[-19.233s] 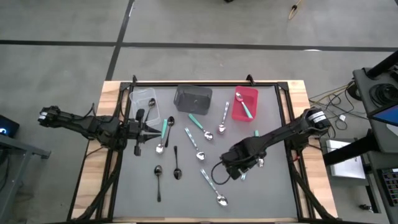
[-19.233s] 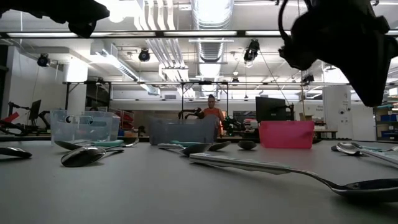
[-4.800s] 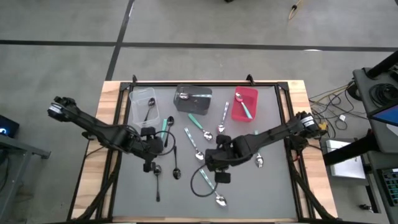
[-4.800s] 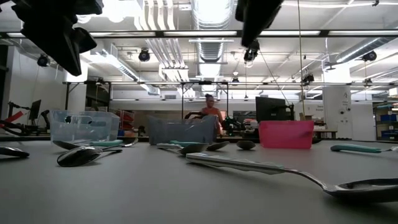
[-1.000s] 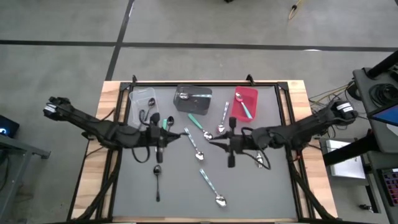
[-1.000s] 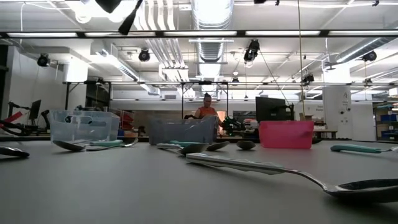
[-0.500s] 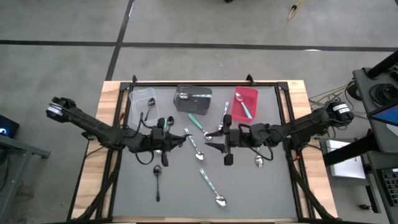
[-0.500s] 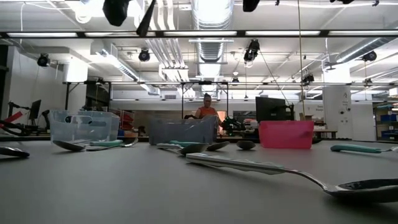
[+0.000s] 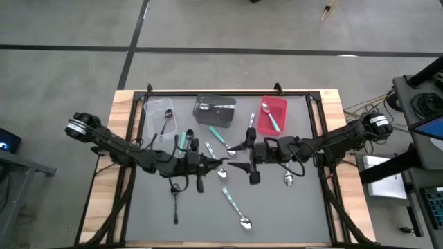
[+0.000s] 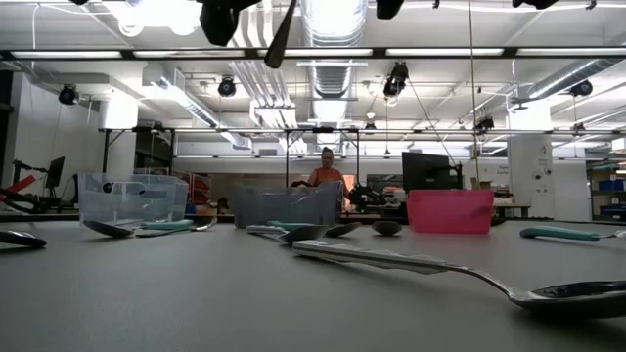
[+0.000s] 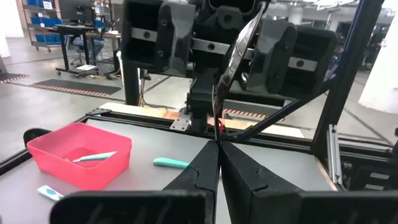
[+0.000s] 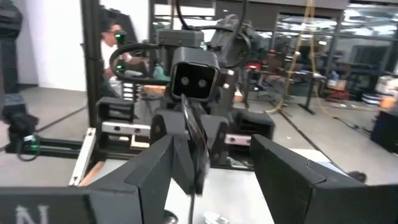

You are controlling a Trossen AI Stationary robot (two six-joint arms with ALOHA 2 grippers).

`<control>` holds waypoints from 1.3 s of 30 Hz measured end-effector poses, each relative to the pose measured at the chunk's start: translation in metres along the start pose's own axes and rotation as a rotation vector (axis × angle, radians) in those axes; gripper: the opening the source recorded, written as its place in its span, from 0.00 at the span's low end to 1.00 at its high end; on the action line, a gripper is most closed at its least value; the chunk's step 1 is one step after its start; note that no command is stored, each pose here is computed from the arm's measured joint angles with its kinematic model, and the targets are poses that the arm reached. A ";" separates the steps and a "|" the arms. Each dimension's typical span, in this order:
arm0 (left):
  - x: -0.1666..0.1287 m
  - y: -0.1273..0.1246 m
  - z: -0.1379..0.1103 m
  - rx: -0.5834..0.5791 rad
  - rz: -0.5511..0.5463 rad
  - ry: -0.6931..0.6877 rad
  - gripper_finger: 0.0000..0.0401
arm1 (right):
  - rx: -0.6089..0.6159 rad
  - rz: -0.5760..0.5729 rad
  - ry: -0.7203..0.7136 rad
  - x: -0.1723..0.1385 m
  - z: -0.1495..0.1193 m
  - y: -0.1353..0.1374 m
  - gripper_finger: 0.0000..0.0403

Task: Sort silverware by color (type)
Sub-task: Put the middle black spoon into the transparent bin

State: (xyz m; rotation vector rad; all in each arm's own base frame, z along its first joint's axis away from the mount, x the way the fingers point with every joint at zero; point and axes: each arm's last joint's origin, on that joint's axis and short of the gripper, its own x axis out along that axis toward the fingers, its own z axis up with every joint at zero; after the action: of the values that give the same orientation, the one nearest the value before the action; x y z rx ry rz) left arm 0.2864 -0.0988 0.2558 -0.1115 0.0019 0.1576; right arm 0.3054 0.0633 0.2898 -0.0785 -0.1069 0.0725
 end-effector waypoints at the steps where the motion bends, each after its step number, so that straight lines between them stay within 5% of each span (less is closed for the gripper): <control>1: 0.003 -0.002 0.001 0.005 0.000 -0.003 0.00 | -0.004 0.008 -0.001 0.000 0.000 0.000 0.51; 10: 0.021 -0.011 0.004 0.027 0.004 -0.006 0.00 | -0.020 0.011 -0.008 0.000 0.001 0.000 0.43; 20: 0.021 -0.011 0.002 0.029 0.010 -0.002 0.00 | -0.094 0.010 -0.008 0.000 0.001 0.000 0.05; 30: 0.021 -0.009 0.003 0.034 0.014 0.003 0.03 | -0.085 0.007 -0.008 0.000 0.001 0.000 0.03; 39: 0.019 -0.006 0.004 0.100 0.073 0.026 0.24 | -0.073 -0.017 0.002 0.000 0.000 -0.001 0.02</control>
State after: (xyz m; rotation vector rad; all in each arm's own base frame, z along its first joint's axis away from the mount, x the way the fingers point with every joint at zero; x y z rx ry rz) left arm 0.3058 -0.1015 0.2599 -0.0136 0.0397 0.2288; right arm 0.3054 0.0627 0.2899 -0.1502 -0.1082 0.0518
